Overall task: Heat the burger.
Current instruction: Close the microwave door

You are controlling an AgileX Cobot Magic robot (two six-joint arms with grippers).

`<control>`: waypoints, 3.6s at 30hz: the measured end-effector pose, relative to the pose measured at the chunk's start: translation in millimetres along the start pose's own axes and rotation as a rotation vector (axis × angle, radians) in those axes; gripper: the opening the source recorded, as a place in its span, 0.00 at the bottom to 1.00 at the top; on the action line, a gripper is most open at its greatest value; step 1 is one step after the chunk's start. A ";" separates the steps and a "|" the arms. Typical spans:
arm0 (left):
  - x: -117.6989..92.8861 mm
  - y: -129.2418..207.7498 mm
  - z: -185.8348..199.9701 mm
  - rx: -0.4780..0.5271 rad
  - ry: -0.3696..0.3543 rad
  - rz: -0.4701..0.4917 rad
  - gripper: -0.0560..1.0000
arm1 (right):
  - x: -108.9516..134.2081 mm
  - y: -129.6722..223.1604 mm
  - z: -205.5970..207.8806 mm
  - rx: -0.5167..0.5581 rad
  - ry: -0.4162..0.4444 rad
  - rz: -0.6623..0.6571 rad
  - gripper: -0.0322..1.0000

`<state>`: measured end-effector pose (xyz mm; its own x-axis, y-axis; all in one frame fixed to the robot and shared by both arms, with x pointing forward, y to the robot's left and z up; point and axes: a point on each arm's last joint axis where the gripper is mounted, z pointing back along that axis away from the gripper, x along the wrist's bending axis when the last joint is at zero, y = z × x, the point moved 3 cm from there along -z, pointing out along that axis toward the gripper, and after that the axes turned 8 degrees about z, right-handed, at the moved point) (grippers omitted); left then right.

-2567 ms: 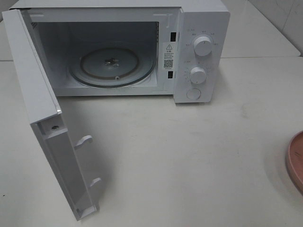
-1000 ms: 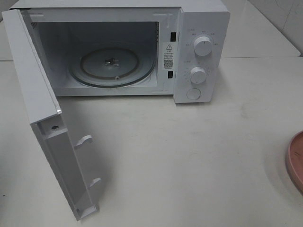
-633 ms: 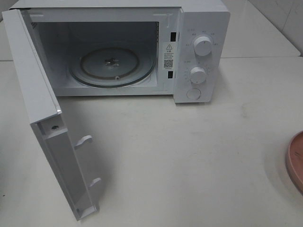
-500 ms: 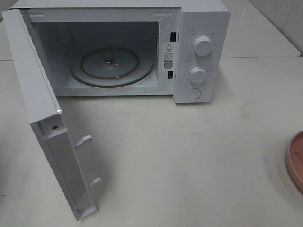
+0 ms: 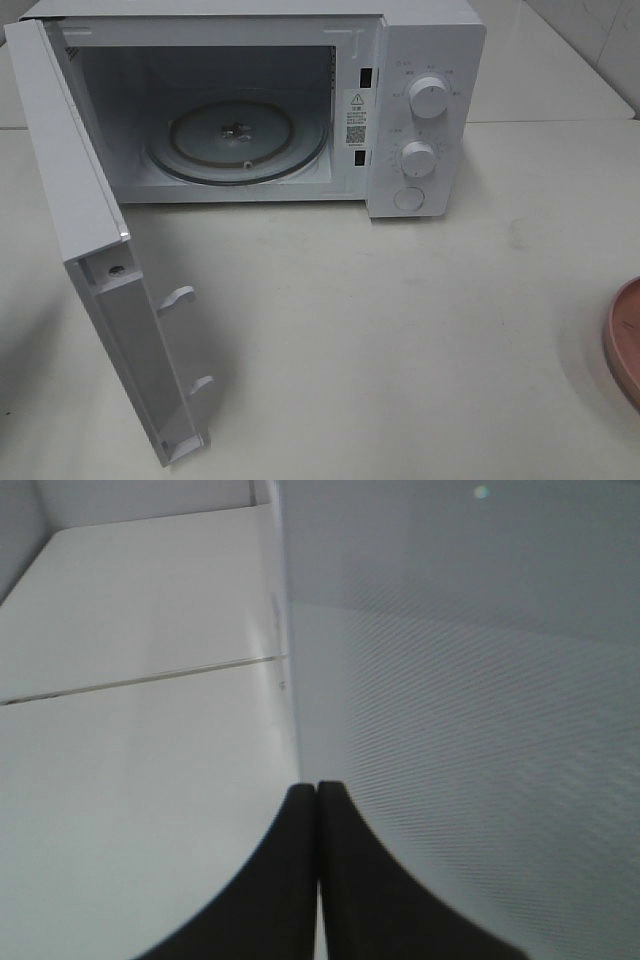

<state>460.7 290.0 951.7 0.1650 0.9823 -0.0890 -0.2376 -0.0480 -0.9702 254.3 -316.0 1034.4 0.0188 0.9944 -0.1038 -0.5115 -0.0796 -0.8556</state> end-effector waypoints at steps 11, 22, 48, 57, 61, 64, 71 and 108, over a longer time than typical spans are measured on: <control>-20.9 4.5 -25.7 0.002 0.177 0.031 0.05 | 0.0 0.0 0.0 0.000 0.000 0.000 0.77; -57.3 20.2 -39.0 0.049 0.227 0.035 0.05 | 0.0 0.0 0.0 0.000 0.000 0.000 0.77; -150.7 17.5 -89.4 0.026 0.212 0.068 0.05 | 0.0 0.0 0.0 0.000 0.000 0.000 0.77; -178.2 10.9 -106.9 0.028 0.144 0.066 0.05 | 0.0 0.0 0.0 0.000 0.000 0.000 0.77; -191.5 5.9 -122.3 0.046 0.106 0.061 0.05 | 0.0 0.0 0.0 0.000 0.000 0.000 0.77; -195.6 2.8 -132.3 0.054 0.078 0.075 0.05 | 0.0 0.0 0.0 0.000 0.000 0.000 0.77; -208.9 -7.6 -153.0 0.050 0.056 0.087 0.05 | 0.0 0.0 0.0 0.000 0.000 0.000 0.77; -251.8 -13.9 -164.5 0.209 0.176 0.035 0.05 | 0.0 0.2 -0.2 0.001 0.000 0.000 0.77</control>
<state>580.0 13.6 950.6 0.3124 0.9332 -0.1776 -0.4360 -0.0252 -0.8996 254.4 -316.0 1034.1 0.0187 0.9944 -0.1039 -0.5123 -0.0797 -0.8551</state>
